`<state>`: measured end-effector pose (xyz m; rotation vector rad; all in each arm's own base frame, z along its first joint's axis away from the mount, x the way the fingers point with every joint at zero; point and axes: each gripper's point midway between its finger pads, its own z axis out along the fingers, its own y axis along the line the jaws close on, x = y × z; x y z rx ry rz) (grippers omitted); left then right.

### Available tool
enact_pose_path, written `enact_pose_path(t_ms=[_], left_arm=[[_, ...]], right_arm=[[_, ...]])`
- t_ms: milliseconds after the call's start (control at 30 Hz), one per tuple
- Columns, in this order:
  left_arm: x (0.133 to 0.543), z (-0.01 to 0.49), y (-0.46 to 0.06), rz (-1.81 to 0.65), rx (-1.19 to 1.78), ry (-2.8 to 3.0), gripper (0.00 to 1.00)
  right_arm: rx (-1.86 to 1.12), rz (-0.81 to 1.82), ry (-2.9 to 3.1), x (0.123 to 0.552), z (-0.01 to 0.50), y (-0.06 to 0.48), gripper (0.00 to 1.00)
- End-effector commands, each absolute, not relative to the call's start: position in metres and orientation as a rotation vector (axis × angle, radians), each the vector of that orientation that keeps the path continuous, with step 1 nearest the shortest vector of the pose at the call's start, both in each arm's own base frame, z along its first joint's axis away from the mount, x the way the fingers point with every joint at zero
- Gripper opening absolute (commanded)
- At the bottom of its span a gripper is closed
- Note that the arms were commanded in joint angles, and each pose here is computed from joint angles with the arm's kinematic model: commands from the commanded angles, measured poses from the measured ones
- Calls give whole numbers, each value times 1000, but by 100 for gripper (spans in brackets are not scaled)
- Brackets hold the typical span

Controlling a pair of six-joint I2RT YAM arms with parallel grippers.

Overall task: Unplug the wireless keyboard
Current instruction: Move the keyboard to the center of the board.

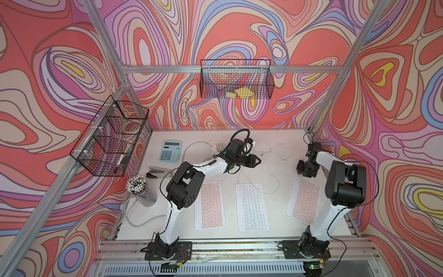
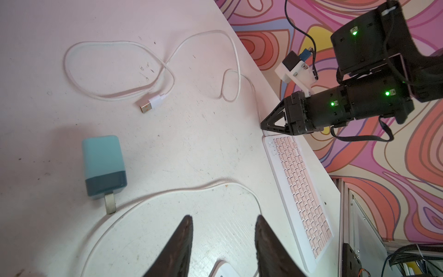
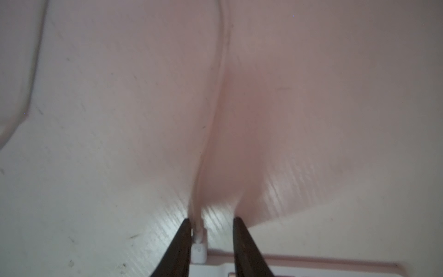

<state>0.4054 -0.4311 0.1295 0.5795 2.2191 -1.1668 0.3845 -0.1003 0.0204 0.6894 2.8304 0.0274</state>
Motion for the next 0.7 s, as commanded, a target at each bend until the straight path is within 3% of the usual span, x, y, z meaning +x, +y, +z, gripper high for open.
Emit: enact_pose_path(t_ms=[0, 667], left_arm=[[404, 126, -437, -1184, 589, 2229, 44], [404, 125, -435, -1185, 566, 2238, 44]], right_arm=[[680, 106, 2883, 376, 1, -88, 31], [645, 121, 2999, 347, 2, -76, 26]])
